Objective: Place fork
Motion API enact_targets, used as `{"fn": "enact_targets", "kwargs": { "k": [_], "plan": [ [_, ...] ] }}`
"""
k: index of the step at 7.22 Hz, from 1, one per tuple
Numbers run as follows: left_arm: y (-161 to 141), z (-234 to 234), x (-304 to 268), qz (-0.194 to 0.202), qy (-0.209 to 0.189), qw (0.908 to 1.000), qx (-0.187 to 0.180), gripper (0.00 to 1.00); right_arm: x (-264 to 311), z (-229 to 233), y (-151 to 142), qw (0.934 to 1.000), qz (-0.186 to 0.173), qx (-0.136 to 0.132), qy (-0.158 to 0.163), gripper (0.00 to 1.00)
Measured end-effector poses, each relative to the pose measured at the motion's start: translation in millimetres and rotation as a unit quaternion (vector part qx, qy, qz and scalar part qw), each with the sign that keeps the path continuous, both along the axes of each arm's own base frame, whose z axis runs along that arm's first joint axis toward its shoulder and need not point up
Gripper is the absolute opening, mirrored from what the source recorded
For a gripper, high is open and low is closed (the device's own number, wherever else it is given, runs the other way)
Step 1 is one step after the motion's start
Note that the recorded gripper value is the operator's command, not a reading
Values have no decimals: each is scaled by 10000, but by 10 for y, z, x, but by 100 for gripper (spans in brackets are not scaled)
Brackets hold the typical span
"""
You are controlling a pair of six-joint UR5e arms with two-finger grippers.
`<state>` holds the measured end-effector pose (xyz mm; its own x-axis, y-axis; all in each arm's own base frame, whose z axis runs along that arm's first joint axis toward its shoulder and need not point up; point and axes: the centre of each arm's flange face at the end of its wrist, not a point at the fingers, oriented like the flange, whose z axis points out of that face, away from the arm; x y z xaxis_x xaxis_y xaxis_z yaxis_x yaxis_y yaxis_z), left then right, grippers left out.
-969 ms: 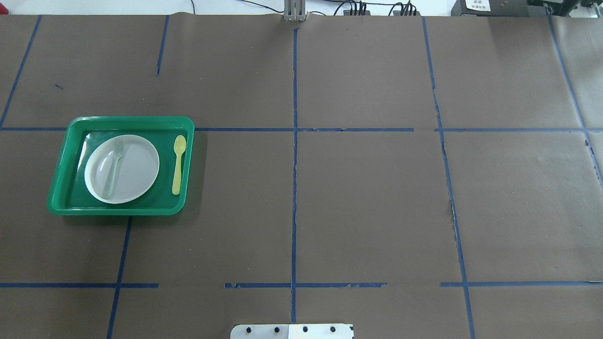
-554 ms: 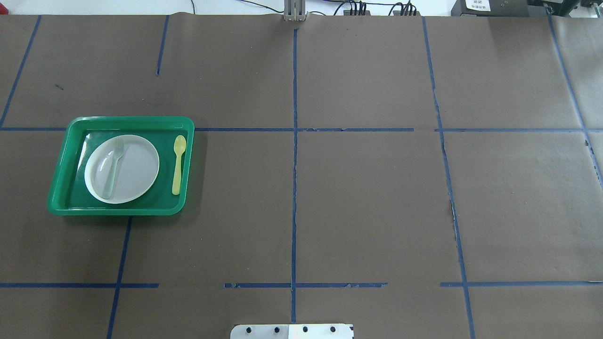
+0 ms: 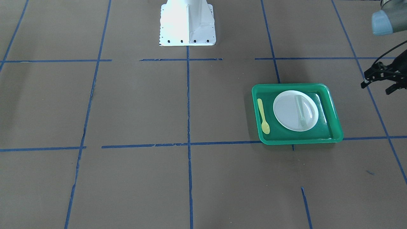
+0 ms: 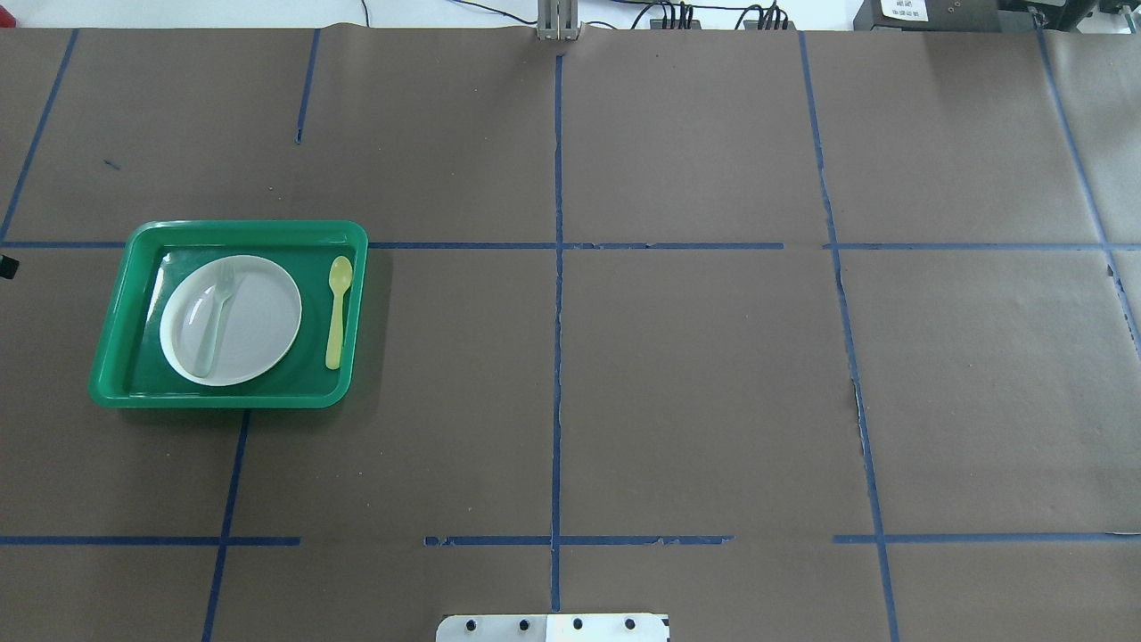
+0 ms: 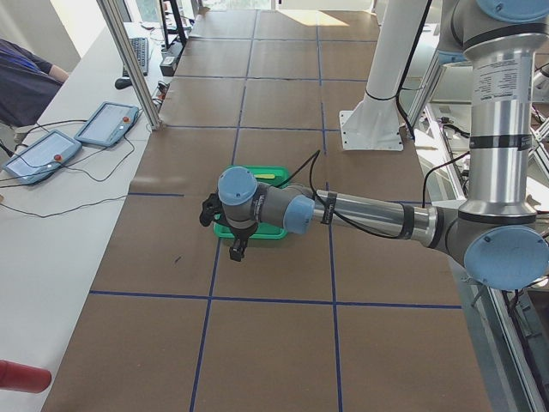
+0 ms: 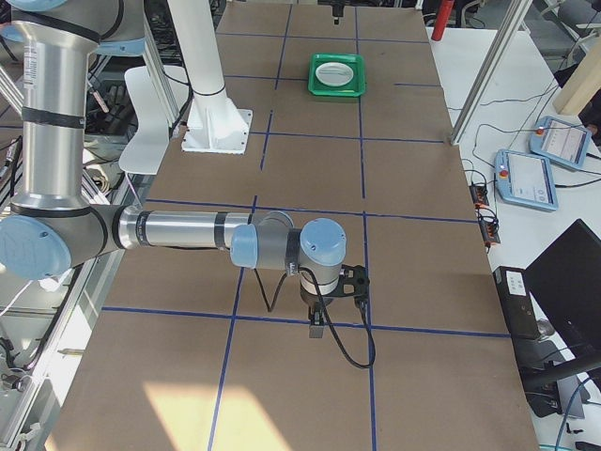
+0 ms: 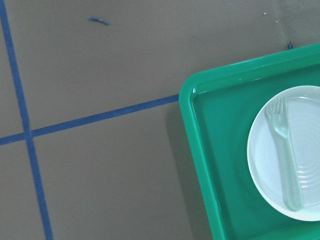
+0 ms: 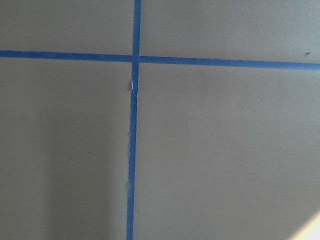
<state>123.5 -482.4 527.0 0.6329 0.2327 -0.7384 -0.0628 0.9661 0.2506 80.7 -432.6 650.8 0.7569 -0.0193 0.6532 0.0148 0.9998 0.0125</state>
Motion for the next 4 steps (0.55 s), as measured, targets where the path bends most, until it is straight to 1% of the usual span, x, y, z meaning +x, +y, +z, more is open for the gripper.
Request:
{"fn": "enact_targets", "kwargs": {
  "k": [2,3,4],
  "plan": [
    [-76,-266,828,-267,18,9995,-175,100,0,0,0,10000,0,0,0,100],
    [-115,-364,1202,-372,7,9988,-304,98,0,0,0,10000,0,0,0,100],
    [-114,-417,1489,-449,-6,9980,-447,85,0,0,0,10000,0,0,0,100]
  ]
}}
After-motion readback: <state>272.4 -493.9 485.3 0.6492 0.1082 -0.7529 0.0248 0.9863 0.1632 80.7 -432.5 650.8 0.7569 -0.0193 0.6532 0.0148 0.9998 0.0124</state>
